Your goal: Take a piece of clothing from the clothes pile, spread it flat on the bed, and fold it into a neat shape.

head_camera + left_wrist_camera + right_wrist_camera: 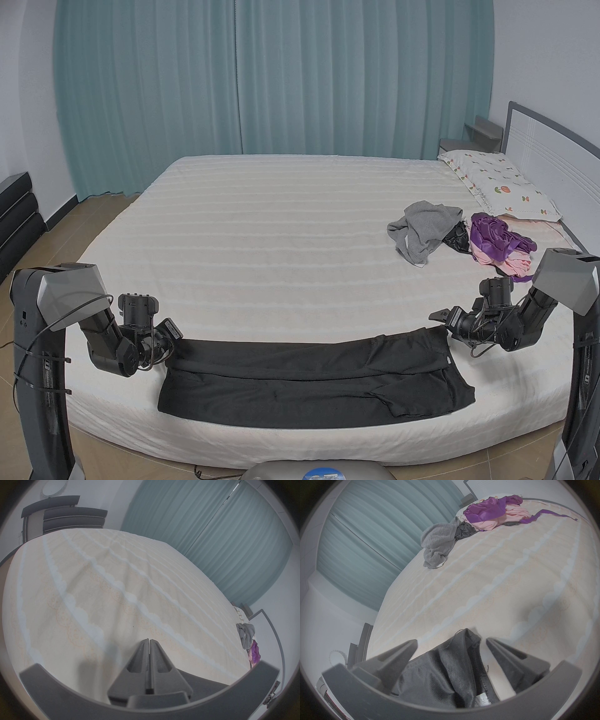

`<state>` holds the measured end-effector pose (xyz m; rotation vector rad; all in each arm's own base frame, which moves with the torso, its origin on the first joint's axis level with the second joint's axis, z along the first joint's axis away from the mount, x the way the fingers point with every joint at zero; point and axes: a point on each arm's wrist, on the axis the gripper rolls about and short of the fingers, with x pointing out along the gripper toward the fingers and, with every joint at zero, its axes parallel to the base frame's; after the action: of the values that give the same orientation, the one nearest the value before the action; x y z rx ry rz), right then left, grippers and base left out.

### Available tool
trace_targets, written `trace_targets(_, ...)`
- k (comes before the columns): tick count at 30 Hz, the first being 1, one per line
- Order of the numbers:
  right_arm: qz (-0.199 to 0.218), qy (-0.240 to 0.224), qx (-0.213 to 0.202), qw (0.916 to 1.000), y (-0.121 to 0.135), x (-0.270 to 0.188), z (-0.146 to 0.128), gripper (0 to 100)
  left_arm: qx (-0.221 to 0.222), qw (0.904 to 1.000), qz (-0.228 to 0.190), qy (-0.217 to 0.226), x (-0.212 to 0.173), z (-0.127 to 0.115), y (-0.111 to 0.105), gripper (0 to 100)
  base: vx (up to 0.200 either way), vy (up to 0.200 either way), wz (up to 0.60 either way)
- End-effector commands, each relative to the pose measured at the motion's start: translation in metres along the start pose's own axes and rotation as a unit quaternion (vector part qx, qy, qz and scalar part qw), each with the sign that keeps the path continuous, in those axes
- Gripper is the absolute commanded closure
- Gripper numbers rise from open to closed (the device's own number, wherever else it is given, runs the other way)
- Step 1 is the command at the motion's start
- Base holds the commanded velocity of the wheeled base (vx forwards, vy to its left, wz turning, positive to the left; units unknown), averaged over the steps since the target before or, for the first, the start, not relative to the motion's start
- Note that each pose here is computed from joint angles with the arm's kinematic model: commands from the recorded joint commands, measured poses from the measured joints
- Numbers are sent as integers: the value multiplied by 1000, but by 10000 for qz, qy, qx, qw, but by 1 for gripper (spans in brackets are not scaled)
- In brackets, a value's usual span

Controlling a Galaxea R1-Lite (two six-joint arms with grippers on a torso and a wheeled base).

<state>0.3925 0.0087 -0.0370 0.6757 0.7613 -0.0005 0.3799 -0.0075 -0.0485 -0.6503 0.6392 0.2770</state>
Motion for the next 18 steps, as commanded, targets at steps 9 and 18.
trace_targets(9,-170,-103,-31,9998,2,4,0,100,-15,10000,14,-6,0,0,2,100,0,0,0)
trace_targets(18,-303,-401,4,9987,-2,3,9,100,-51,10000,48,-22,-1,2,5,100,0,0,0)
